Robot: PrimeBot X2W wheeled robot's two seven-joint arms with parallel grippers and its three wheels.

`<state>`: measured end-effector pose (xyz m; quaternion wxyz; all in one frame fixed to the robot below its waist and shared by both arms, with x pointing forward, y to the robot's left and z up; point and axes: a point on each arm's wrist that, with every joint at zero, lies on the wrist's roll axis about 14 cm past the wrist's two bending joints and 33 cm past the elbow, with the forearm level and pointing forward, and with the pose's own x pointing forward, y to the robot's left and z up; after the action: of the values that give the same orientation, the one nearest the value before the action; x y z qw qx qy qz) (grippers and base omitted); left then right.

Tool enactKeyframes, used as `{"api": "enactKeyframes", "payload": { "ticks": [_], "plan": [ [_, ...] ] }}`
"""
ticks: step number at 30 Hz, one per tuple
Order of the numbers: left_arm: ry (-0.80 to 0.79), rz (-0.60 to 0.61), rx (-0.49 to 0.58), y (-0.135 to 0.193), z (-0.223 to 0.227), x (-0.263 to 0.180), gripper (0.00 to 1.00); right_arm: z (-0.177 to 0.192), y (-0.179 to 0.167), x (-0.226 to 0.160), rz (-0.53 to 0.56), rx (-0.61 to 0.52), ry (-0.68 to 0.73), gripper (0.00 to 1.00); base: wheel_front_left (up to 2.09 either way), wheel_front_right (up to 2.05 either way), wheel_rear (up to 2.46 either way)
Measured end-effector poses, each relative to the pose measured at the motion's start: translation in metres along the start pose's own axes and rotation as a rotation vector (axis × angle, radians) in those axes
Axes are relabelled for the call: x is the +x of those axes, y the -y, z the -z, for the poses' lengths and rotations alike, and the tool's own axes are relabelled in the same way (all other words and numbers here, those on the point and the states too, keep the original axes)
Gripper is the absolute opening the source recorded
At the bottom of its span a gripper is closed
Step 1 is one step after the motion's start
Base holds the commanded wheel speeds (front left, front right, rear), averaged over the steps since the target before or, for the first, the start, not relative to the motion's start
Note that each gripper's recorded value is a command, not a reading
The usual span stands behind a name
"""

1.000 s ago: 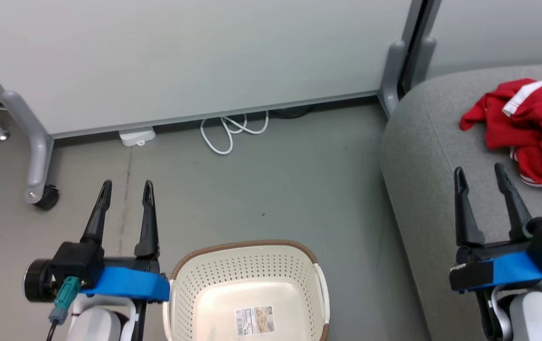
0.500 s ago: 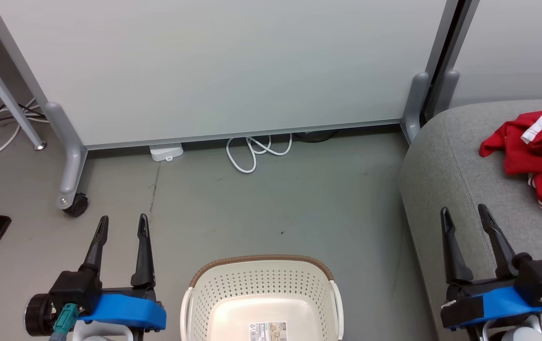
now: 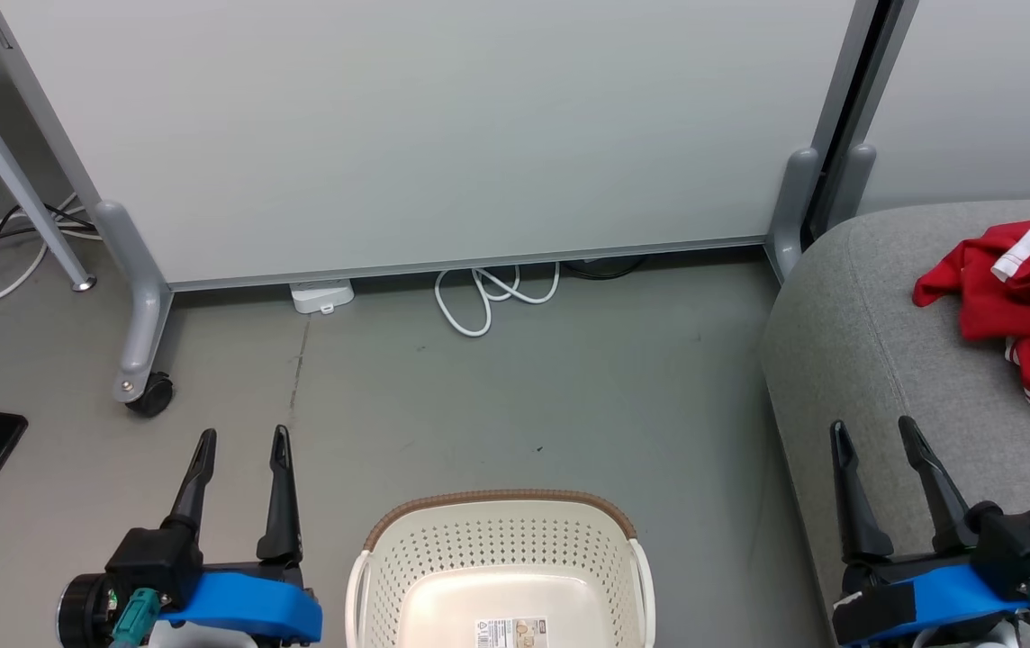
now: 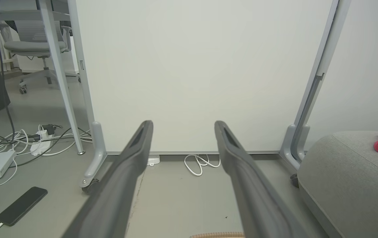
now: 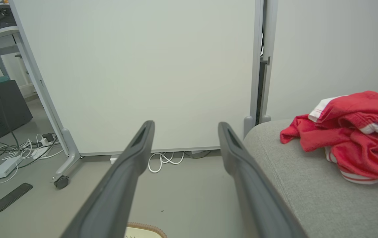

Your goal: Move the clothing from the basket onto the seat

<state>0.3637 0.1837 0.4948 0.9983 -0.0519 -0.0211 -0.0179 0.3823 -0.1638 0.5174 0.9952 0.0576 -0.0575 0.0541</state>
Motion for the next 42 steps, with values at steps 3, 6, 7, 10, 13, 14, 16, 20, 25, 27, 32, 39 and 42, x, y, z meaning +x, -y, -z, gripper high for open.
{"api": "enactKeyframes", "payload": {
  "ticks": [3,6,7,10,13,14,16,20,25,27,32,39,42],
  "plan": [
    [-0.005,0.0,0.005,0.0,0.001,0.0,1.0,0.001,0.0,0.0,0.0,0.001,-0.002,1.0,0.0,0.0,0.0],
    [-0.009,0.0,0.014,0.0,0.003,0.0,1.0,0.002,0.0,0.0,0.0,0.002,-0.006,1.0,0.0,0.0,0.0],
    [-0.017,-0.001,0.012,0.0,0.005,-0.001,0.0,0.004,0.0,-0.001,0.001,0.003,-0.013,0.0,0.0,0.0,0.0],
    [-0.072,-0.008,0.002,0.0,0.022,-0.01,0.0,0.015,0.001,-0.005,0.007,0.007,-0.048,0.0,0.0,0.0,0.0],
    [-0.119,-0.021,-0.024,-0.001,0.036,-0.017,0.0,0.025,0.004,-0.01,0.02,0.029,-0.083,0.0,0.0,0.0,0.0],
    [-0.126,-0.029,-0.041,-0.003,0.037,-0.017,0.0,0.026,0.005,-0.01,0.027,0.046,-0.088,0.0,0.0,0.0,0.0],
    [-0.131,-0.046,-0.079,-0.006,0.037,-0.017,0.0,0.026,0.007,-0.01,0.041,0.084,-0.093,0.0,0.0,0.0,0.0],
    [-0.136,-0.071,-0.156,-0.01,0.038,-0.017,0.0,0.027,0.011,-0.011,0.067,0.159,-0.098,0.0,0.0,0.0,0.0],
    [-0.134,-0.092,-0.247,-0.012,0.036,-0.015,0.0,0.029,0.015,-0.012,0.094,0.247,-0.106,0.0,0.0,0.0,0.0],
    [-0.134,-0.101,-0.281,-0.013,0.036,-0.015,0.0,0.029,0.016,-0.012,0.104,0.283,-0.108,0.0,0.0,0.0,0.0],
    [-0.132,-0.119,-0.366,-0.015,0.034,-0.013,0.0,0.03,0.019,-0.012,0.126,0.365,-0.11,0.0,0.0,0.0,0.0],
    [-0.126,-0.14,-0.477,-0.019,0.032,-0.01,0.0,0.029,0.023,-0.011,0.15,0.474,-0.109,0.0,0.0,0.0,0.0],
    [-0.124,-0.147,-0.523,-0.02,0.031,-0.009,0.0,0.03,0.024,-0.011,0.161,0.521,-0.112,0.0,0.0,0.0,0.0]
  ]
}}
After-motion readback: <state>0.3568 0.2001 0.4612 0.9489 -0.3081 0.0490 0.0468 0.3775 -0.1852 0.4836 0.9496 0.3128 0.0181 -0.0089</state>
